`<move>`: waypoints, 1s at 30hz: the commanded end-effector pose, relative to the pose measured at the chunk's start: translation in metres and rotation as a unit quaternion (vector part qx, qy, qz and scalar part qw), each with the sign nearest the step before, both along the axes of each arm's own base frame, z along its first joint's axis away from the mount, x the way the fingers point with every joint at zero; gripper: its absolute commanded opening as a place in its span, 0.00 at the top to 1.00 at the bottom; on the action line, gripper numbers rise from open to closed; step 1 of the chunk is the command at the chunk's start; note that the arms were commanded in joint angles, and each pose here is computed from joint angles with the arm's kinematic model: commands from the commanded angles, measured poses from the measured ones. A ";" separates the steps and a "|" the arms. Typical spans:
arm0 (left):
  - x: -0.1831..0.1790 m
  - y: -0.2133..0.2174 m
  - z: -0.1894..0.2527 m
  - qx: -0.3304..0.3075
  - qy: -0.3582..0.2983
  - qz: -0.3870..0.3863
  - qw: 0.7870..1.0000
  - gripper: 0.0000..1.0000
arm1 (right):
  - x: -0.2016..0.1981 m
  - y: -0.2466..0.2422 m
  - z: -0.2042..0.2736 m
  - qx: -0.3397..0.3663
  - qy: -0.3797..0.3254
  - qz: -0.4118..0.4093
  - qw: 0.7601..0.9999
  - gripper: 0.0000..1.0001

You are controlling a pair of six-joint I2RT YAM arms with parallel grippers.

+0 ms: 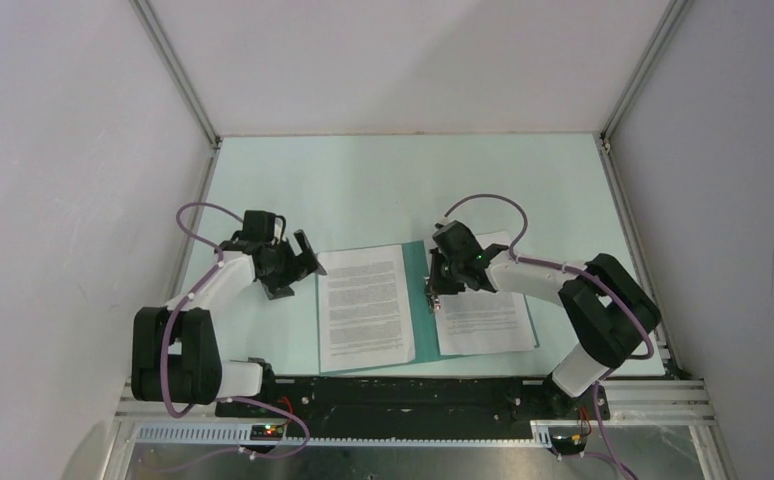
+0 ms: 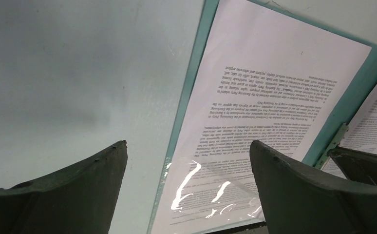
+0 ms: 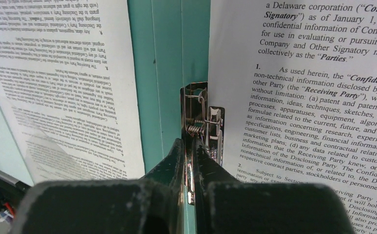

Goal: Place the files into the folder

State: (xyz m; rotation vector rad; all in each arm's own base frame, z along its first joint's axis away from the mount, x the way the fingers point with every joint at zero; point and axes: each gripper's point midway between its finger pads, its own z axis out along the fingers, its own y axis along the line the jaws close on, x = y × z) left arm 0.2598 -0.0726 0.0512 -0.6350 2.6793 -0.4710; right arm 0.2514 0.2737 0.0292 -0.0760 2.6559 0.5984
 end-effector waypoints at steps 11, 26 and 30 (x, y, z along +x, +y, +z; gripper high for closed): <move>-0.010 -0.025 0.005 -0.071 -0.013 -0.064 0.995 0.00 | 0.006 -0.003 0.080 0.087 -0.038 0.023 0.995 1.00; -0.009 -0.043 0.010 -0.123 -0.039 -0.086 0.988 0.00 | 0.007 -0.010 0.123 0.122 -0.056 0.014 0.991 1.00; -0.006 -0.050 0.012 -0.133 -0.049 -0.089 0.986 0.00 | 0.009 -0.011 0.135 0.131 -0.061 0.014 0.989 1.00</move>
